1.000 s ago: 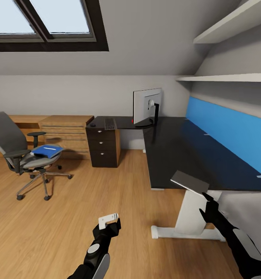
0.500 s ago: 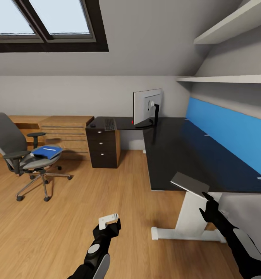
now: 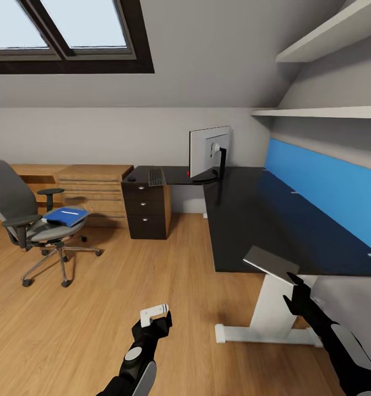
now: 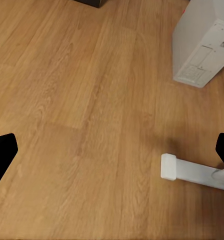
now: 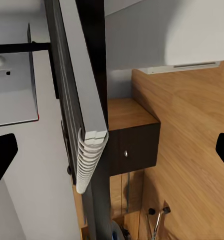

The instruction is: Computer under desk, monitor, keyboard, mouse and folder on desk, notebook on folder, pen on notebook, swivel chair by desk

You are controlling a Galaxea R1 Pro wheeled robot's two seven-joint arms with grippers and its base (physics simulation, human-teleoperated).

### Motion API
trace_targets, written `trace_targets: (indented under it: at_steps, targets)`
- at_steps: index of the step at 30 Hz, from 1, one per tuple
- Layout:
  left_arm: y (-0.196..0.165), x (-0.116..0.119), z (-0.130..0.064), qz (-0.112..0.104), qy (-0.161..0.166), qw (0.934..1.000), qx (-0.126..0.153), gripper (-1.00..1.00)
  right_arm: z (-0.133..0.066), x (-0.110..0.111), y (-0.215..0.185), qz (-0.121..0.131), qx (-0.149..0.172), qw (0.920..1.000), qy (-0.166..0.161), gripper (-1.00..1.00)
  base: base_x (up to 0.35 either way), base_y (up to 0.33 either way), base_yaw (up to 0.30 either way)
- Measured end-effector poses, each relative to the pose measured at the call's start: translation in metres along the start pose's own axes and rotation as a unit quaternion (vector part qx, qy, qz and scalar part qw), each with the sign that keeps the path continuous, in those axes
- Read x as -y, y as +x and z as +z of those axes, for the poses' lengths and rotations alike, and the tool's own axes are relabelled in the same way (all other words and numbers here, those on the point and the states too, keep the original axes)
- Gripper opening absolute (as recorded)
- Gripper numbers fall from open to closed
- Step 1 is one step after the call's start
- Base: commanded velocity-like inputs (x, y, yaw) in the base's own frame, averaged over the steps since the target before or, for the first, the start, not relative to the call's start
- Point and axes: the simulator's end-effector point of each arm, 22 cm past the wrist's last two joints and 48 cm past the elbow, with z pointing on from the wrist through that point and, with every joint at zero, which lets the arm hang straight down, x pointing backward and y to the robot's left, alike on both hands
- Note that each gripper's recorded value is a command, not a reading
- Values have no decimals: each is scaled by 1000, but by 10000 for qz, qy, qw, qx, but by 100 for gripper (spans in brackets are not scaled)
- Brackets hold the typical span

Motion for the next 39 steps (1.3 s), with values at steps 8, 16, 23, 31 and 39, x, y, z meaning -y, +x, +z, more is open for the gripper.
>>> trace_targets:
  at_steps: [8, 16, 23, 31, 39]
  targets:
    - [0, 0, 0, -5, 0, 10000, -4, 100, 0, 0, 1, -5, -9, 10000, 0, 100, 5, 0, 0]
    - [0, 0, 0, -4, -6, 10000, -6, 100, 0, 0, 1, -10, -13, 10000, 1, 100, 99, 0, 0]
    - [3, -1, 1, 9, -21, 10000, -35, 100, 0, 2, 1, -102, -24, 9999, 38, 100, 11, 0, 0]
    - [4, 0, 0, 19, -10, 10000, -40, 100, 0, 3, 2, -199, -42, 9998, 76, 100, 1, 0, 0]
    - [5, 0, 0, 31, -6, 10000, -46, 100, 0, 3, 2, -202, -47, 9998, 72, -100, 0, 0, 0]
